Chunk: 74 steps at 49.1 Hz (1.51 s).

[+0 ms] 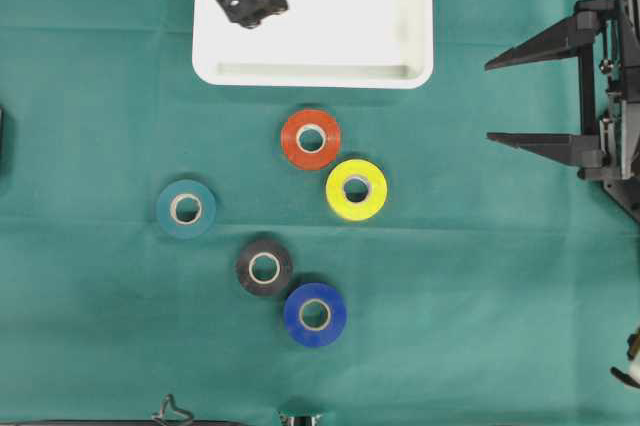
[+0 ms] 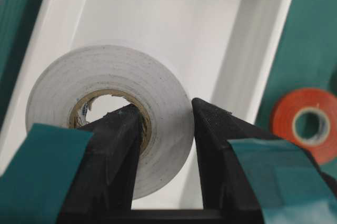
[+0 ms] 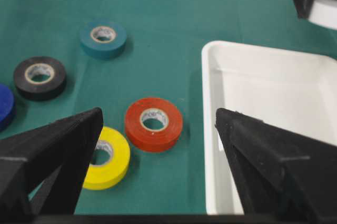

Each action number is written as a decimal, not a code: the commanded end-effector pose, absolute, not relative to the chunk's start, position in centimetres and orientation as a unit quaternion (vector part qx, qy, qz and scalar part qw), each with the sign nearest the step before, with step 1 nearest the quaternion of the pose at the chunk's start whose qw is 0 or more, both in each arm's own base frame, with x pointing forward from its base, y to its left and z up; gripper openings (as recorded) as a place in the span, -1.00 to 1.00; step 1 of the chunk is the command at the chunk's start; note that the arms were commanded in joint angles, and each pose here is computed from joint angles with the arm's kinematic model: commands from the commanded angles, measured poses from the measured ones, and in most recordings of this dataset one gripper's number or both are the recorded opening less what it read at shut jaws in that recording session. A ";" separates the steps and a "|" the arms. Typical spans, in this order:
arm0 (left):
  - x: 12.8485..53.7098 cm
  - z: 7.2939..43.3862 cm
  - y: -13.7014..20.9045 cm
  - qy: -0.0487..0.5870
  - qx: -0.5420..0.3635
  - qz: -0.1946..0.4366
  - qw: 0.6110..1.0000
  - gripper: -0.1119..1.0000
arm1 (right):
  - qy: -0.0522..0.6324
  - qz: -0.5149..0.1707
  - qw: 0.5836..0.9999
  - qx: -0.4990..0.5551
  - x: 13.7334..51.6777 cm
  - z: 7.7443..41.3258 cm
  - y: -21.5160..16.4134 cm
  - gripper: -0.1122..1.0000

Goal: Pick up the tape from a random location and place it into the white case.
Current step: 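Lift the white tape and carry it over the white tray, then lower the white tape into the tray and open the left gripper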

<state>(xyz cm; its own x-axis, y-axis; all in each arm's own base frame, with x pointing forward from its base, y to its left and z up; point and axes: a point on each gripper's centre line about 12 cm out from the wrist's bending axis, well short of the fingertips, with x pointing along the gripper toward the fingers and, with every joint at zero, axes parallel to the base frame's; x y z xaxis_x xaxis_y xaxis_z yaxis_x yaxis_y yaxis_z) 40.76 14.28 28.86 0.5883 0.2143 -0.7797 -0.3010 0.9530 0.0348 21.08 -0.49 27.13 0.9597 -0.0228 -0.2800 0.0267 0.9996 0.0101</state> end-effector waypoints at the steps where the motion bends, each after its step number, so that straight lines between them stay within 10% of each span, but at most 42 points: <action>1: 42.1 31.2 14.3 0.399 -0.042 0.143 0.905 -0.36 | 0.127 -0.012 0.992 0.006 21.4 28.2 -0.5 0.84; 54: 43.6 30.3 14.1 0.418 -0.042 0.135 0.898 -0.36 | 0.128 -0.012 0.992 0.006 21.4 28.3 -0.5 0.84; 74: 44.2 23.0 14.9 0.457 -0.052 0.137 0.877 -0.36 | 0.135 -0.012 0.991 0.006 21.5 27.9 -0.5 0.84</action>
<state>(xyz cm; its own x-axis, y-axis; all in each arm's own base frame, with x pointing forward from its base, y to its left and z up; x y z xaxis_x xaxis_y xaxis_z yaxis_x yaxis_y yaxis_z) 43.94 14.78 22.38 0.5133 0.1806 -0.8390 -0.2856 0.9578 0.0315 21.20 -0.50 27.02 0.9576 -0.0228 -0.2873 0.0268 0.9996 0.0101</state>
